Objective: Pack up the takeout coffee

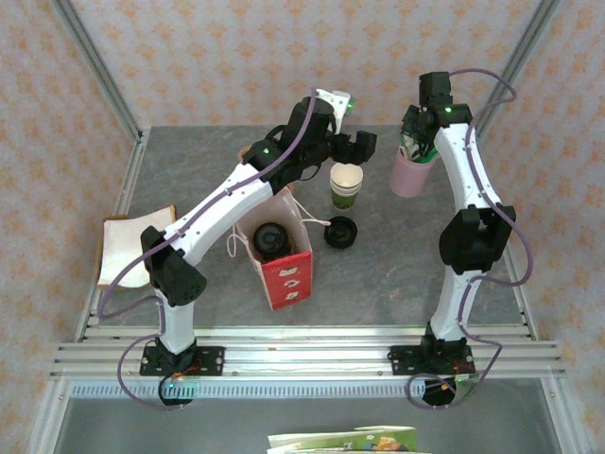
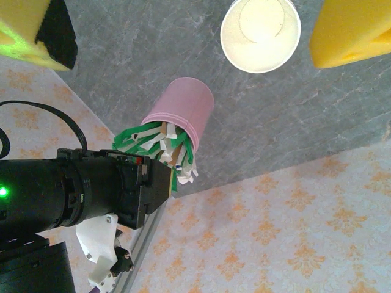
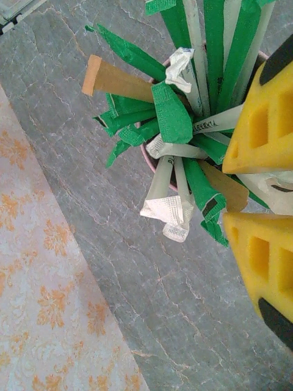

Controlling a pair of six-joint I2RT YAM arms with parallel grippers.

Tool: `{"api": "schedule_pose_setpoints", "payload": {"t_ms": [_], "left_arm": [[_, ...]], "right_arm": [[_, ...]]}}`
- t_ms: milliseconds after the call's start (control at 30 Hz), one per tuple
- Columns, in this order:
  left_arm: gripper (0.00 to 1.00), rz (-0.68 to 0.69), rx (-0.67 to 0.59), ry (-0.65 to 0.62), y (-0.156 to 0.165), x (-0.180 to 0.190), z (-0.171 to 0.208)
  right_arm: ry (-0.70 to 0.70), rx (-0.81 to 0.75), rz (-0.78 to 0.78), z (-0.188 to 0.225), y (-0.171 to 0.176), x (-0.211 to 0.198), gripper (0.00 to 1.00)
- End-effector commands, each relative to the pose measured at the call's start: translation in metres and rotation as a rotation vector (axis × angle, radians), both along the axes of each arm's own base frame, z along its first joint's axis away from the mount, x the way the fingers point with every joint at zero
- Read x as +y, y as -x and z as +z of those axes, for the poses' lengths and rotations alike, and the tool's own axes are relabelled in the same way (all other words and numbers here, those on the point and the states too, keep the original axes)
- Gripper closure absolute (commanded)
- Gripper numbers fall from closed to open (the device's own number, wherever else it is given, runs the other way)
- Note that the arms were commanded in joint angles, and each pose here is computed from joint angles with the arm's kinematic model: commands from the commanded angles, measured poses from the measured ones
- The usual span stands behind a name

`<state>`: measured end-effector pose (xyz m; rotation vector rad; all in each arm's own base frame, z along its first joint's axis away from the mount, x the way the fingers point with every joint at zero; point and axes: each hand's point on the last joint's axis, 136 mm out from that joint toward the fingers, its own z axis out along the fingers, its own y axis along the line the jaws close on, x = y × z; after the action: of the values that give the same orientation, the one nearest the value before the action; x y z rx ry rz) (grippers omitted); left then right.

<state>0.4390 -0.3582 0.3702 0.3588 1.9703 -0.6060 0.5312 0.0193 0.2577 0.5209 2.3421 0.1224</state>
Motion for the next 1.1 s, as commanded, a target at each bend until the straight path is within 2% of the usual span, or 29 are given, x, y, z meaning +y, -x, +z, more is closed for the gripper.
{"api": "schedule_pose_setpoints", "payload": {"t_ms": [0, 333, 433, 567, 767, 1067], "left_arm": [[0.01, 0.008, -0.026, 0.012, 0.003, 0.001, 0.017], [0.01, 0.013, -0.022, 0.008, 0.003, 0.003, 0.016], [0.01, 0.013, -0.017, 0.001, 0.003, 0.003, 0.014], [0.01, 0.015, -0.017, 0.001, 0.003, 0.003, 0.014], [0.01, 0.017, -0.024, 0.006, 0.006, 0.002, 0.019], [0.01, 0.026, -0.045, 0.014, 0.011, 0.002, 0.032]], "right_arm": [[0.015, 0.018, -0.028, -0.010, -0.001, -0.007, 0.78], [0.019, 0.032, -0.036, -0.019, -0.001, -0.011, 0.81], [0.022, 0.018, -0.037, -0.014, -0.002, -0.012, 0.87], [0.023, 0.003, -0.034, -0.005, -0.002, -0.012, 1.00], [0.033, -0.027, -0.040, 0.011, 0.002, -0.014, 1.00], [0.042, -0.128, -0.059, 0.060, 0.011, -0.019, 1.00]]}}
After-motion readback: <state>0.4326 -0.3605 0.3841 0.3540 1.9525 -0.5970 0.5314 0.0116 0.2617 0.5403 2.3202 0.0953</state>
